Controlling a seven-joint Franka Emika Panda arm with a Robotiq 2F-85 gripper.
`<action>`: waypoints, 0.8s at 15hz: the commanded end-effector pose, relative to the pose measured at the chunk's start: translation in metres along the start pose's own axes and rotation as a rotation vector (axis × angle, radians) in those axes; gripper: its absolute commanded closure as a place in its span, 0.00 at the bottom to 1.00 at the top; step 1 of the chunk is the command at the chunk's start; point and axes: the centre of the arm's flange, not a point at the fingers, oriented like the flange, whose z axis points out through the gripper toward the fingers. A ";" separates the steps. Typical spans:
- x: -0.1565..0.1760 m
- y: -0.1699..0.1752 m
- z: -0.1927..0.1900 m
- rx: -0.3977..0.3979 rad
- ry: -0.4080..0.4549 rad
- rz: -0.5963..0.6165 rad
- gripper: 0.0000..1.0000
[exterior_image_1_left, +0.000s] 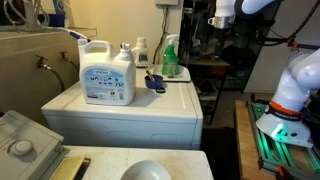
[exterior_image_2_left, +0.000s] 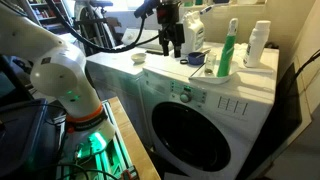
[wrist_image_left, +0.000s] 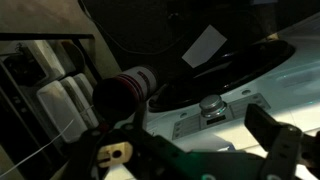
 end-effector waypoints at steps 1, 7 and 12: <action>0.000 0.000 0.000 0.000 0.000 0.000 0.00; -0.003 -0.066 0.002 0.114 -0.019 -0.171 0.00; 0.015 -0.189 -0.009 0.257 0.053 -0.185 0.00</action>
